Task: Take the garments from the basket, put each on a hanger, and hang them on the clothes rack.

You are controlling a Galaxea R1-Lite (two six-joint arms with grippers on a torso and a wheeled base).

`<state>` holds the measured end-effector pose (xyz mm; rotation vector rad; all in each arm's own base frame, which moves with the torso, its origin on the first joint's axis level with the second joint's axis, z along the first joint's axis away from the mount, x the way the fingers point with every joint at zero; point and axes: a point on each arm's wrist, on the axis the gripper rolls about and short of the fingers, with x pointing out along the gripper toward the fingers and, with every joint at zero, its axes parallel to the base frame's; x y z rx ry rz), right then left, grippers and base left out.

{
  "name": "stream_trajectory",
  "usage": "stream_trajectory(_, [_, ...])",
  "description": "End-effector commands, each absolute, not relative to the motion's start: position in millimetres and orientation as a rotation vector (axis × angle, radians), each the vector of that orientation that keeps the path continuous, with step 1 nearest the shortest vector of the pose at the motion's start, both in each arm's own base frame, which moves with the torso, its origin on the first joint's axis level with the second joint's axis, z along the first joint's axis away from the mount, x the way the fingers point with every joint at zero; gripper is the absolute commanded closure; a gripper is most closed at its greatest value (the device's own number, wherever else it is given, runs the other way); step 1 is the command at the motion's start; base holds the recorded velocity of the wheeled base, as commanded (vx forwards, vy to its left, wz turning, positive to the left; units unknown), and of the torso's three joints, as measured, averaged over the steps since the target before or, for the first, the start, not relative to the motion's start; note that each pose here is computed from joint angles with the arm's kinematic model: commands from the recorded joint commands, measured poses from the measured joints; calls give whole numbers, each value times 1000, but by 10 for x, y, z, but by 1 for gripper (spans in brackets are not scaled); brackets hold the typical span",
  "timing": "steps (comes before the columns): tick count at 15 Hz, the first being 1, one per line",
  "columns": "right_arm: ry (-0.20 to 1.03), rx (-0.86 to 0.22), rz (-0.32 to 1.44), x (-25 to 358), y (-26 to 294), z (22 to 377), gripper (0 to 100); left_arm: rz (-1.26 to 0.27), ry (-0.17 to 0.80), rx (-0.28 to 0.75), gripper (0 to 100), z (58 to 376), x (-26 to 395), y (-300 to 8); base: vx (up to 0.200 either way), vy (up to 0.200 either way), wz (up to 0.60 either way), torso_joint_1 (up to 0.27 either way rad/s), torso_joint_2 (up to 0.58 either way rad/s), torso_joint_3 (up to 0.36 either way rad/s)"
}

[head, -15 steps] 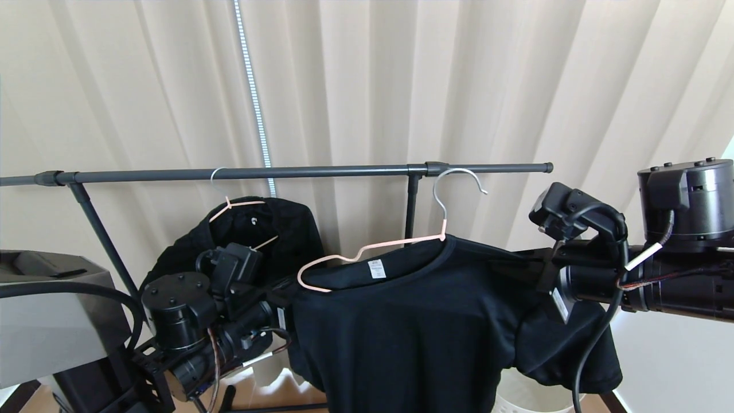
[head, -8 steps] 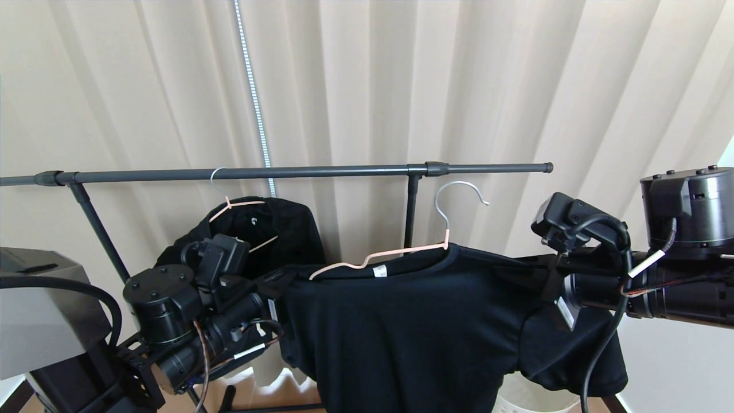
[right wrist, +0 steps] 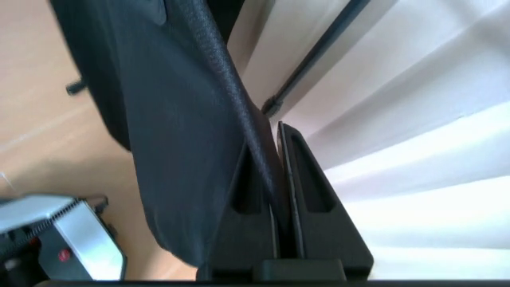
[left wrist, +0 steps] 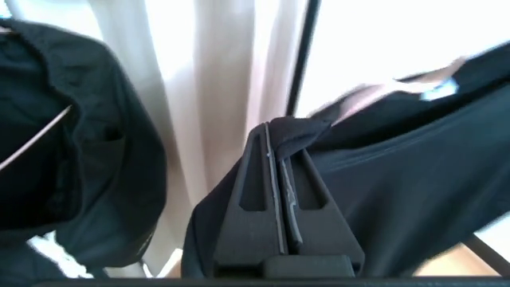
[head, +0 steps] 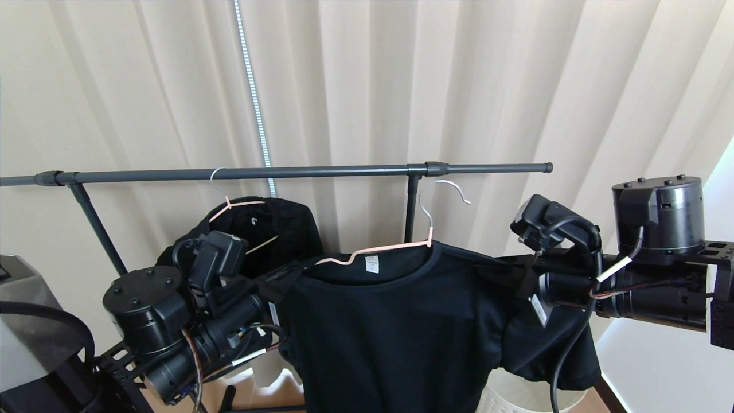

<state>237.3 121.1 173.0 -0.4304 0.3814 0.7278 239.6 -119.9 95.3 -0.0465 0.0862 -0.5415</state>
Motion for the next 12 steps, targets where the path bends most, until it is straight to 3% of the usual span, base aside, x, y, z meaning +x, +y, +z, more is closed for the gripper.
stream_trajectory(1, [417,-428,748,2411,1286,1607,100,-567,77,-48,100,991,2325,-1238,0,0,0,0,0,0])
stream_trajectory(9, [402,-355,786,2421,1511,1466,100,-664,96,-40,100,978,2122,-1430,0,0,0,0,0,0])
stream_trajectory(12, [403,-313,812,2455,1670,1329,100,-713,55,-49,100,1057,2035,-1645,0,0,0,0,0,0])
